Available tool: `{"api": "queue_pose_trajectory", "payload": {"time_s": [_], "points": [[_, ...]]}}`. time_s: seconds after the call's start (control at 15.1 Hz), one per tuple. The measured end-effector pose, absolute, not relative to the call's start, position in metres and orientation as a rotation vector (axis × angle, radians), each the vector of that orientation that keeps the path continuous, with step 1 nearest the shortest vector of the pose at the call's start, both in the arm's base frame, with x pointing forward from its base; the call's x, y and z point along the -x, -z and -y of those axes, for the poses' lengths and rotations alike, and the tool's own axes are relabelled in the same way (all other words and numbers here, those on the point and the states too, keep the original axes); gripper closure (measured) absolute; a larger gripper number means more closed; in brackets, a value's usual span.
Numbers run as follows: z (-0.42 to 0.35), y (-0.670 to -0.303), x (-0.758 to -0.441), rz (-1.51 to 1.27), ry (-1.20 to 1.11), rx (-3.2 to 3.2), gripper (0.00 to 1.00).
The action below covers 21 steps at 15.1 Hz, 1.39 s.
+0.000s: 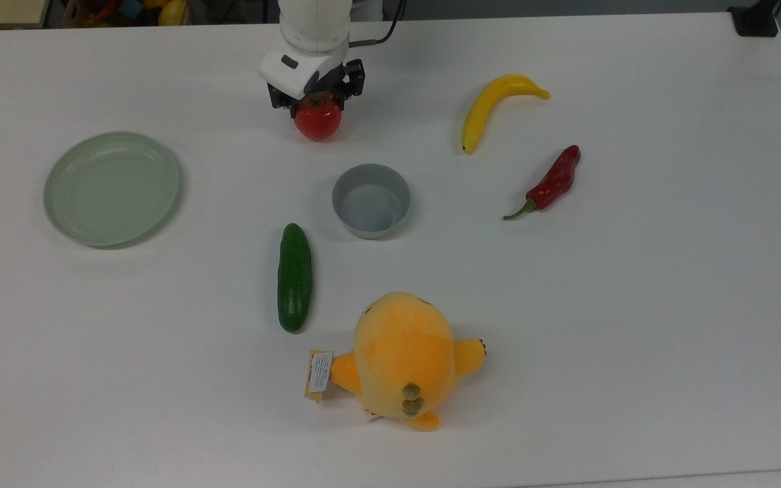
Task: Put the red apple in the bowl
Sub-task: 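Close the gripper around the red apple and lift it, then carry the red apple over the grey bowl and lower it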
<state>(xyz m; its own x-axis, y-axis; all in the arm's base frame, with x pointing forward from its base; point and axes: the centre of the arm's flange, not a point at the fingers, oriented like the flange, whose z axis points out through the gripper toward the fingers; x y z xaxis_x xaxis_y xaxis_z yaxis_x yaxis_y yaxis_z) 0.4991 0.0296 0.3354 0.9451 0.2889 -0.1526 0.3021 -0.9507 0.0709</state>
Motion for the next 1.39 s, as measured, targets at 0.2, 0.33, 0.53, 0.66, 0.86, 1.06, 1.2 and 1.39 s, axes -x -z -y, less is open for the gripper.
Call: {"api": "queue_pose_trajectory", "payload": {"time_s": [0.2, 0.33, 0.53, 0.66, 0.86, 1.06, 1.2, 1.39], "points": [[-0.031, -0.335, -0.499, -0.474, 0.214, -2.994, 0.23], [-0.032, -0.335, -0.499, -0.477, 0.214, -2.991, 0.23], [-0.032, -0.336, -0.499, -0.477, 0.213, -2.991, 0.23], [-0.032, -0.338, -0.501, -0.477, 0.200, -2.991, 0.23], [-0.033, -0.353, -0.511, -0.465, 0.142, -2.993, 0.23], [-0.041, -0.379, -0.526, -0.404, 0.049, -3.000, 0.23], [-0.048, -0.394, -0.534, -0.384, -0.006, -3.002, 0.23], [-0.056, -0.412, -0.543, -0.356, -0.067, -3.006, 0.23]]}}
